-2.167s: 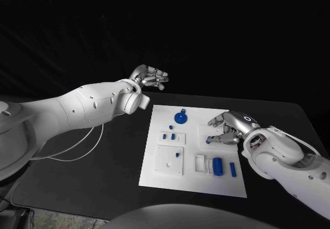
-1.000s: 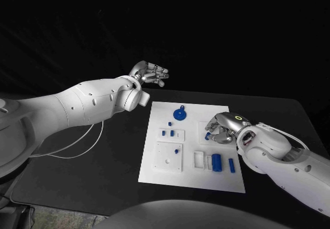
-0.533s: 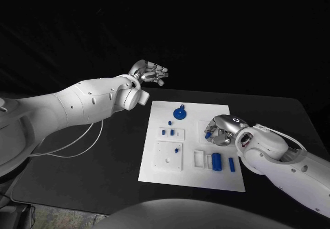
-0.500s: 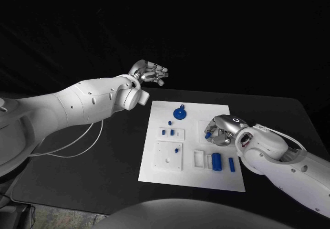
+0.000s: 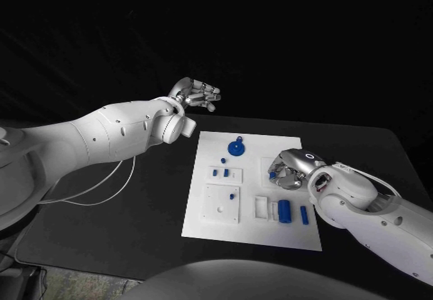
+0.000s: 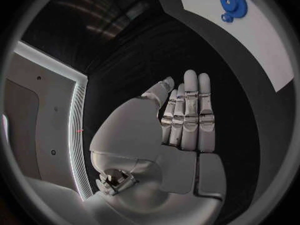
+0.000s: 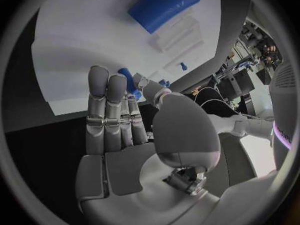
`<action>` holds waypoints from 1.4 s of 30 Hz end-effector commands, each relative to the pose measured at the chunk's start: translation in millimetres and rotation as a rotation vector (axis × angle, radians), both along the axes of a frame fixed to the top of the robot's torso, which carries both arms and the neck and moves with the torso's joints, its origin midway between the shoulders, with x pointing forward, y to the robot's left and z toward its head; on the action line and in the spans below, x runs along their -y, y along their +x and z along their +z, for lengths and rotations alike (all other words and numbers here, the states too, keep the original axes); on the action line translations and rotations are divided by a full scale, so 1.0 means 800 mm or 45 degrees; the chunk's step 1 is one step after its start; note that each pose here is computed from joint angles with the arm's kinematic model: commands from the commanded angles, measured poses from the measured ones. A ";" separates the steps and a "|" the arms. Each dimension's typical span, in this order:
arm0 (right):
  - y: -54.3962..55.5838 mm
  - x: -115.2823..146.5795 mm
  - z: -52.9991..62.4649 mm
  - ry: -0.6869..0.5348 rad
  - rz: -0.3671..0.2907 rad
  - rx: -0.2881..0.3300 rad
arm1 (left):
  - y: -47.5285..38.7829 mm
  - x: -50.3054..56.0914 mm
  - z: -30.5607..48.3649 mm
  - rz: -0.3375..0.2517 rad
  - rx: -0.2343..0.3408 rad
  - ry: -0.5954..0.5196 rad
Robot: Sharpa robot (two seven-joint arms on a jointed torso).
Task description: Assemble the parts on the task board
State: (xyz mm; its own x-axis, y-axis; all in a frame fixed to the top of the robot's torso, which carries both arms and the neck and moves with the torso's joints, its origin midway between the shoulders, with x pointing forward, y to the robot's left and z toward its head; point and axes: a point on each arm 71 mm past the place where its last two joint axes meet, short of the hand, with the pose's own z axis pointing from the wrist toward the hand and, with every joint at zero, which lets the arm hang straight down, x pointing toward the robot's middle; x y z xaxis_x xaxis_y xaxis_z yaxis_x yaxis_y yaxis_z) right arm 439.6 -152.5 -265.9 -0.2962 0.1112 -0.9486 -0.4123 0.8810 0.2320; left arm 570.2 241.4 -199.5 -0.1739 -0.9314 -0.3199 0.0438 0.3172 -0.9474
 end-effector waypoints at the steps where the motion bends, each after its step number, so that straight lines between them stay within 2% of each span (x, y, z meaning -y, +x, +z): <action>1: -0.001 -0.004 0.005 0.022 -0.006 0.061 | 0.000 0.001 0.0011 -0.008 0.003 -0.009; 7: -0.002 -0.003 0.008 0.022 -0.029 0.090 | 0.000 0.001 0.0008 -0.007 -0.001 -0.009; 11: -0.005 -0.004 0.012 0.047 -0.034 0.072 | 0.000 0.000 0.0007 -0.005 -0.002 -0.008; 20: -0.016 -0.011 0.039 0.133 -0.015 0.054 | 0.001 -0.002 -0.0002 0.000 -0.005 -0.005; 26: -0.022 -0.025 0.049 0.187 0.021 0.045 | 0.001 -0.001 -0.0011 -0.001 -0.008 -0.005; 33: -0.035 -0.063 0.053 0.239 0.121 0.068 | 0.002 0.001 -0.0019 -0.001 -0.010 -0.004; 42: -0.061 -0.112 0.044 0.290 0.272 0.027 | 0.003 0.006 -0.0025 -0.008 -0.014 -0.006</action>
